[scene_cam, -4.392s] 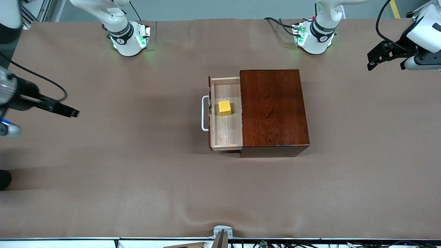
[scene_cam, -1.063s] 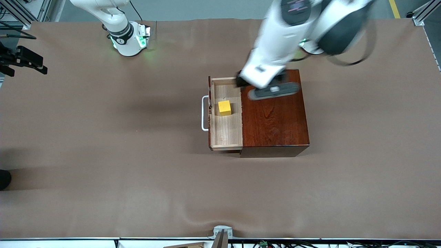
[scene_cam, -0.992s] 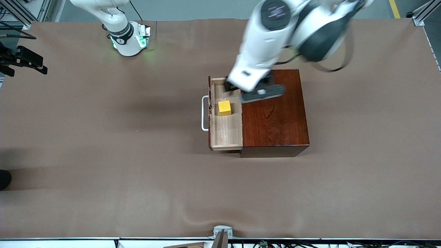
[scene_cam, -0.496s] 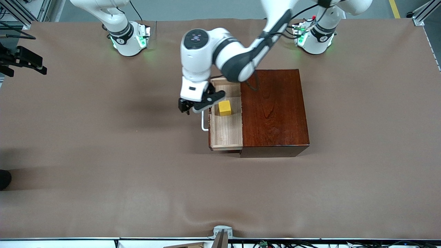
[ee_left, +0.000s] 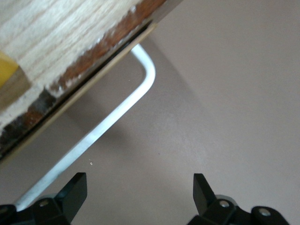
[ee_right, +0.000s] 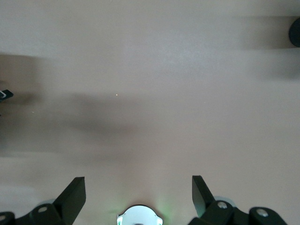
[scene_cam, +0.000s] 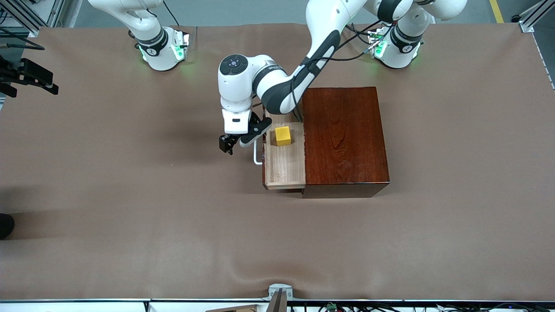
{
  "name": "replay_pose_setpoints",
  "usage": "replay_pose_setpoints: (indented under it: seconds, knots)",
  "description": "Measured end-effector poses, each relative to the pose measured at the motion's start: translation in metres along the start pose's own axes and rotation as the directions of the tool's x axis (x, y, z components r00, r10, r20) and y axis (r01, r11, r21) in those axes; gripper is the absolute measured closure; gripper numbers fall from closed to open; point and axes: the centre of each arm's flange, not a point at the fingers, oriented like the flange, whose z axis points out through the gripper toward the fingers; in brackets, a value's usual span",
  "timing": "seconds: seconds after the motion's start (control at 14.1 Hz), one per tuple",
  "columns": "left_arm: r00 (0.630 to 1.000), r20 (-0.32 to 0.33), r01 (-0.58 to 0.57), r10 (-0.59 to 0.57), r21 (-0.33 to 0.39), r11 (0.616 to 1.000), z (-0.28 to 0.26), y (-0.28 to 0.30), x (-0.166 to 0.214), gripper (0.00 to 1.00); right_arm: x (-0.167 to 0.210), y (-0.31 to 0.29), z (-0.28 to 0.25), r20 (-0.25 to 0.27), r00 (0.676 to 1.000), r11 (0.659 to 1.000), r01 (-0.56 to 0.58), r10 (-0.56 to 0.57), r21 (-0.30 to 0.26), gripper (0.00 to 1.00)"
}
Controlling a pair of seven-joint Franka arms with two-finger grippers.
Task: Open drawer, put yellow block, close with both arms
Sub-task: 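Push the drawer shut into the box with the left gripper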
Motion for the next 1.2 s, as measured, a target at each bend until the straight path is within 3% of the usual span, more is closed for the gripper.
replay_pose_setpoints:
  seconds: [0.28, 0.64, 1.2]
  knots:
    - [0.999, -0.013, 0.034, -0.034, -0.004, 0.999, -0.001, 0.002, 0.001, 0.00, 0.000, 0.000, 0.000, 0.000, 1.000, 1.000, 0.000, 0.000, 0.000, 0.00]
    - [0.997, -0.027, 0.071, -0.069, 0.046, 0.996, 0.000, 0.001, 0.013, 0.00, 0.000, 0.000, 0.000, 0.000, 1.000, 1.000, 0.000, 0.000, 0.000, 0.00]
    - [0.989, -0.063, 0.143, -0.133, 0.180, 0.973, 0.001, -0.003, 0.051, 0.00, 0.000, 0.000, 0.000, 0.000, 1.000, 1.000, 0.000, 0.000, 0.000, 0.00]
